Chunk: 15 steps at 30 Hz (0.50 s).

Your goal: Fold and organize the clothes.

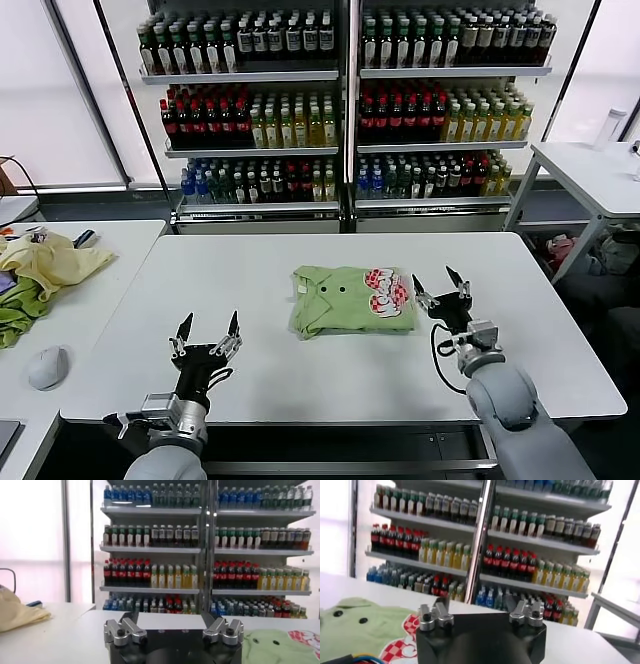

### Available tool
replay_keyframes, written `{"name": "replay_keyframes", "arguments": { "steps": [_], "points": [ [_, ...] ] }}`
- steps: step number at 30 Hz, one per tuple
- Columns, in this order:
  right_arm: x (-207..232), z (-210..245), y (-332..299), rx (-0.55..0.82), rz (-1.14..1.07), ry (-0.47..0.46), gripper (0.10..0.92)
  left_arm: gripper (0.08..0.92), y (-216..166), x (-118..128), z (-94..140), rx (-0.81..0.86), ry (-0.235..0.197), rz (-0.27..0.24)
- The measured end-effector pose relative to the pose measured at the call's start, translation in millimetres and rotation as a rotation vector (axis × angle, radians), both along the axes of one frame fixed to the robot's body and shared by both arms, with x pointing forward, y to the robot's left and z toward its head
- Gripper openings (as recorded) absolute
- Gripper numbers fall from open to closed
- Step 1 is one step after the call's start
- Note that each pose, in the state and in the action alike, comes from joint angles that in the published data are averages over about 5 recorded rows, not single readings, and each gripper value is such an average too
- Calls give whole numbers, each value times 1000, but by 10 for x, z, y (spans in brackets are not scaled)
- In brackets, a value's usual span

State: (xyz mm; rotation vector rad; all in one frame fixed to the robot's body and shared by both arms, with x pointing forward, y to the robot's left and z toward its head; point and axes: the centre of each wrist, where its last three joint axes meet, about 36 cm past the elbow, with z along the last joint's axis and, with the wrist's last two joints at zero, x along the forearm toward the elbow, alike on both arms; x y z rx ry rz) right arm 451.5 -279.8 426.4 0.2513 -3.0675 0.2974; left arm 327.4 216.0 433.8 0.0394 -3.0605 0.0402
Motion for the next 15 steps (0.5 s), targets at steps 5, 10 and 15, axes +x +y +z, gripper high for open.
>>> {"name": "replay_keyframes", "arguments": {
  "steps": [5, 10, 15],
  "points": [
    [-254, 18, -22, 19, -3, -45, 818, 823, 12, -40, 15, 5, -14, -10],
    [-476, 34, 18, 29, -6, -79, 823, 823, 7, -84, 28, 6, -26, -24],
    [-643, 57, 78, 35, -13, -104, 823, 823, -2, -126, 42, 4, -37, -33]
  ]
}}
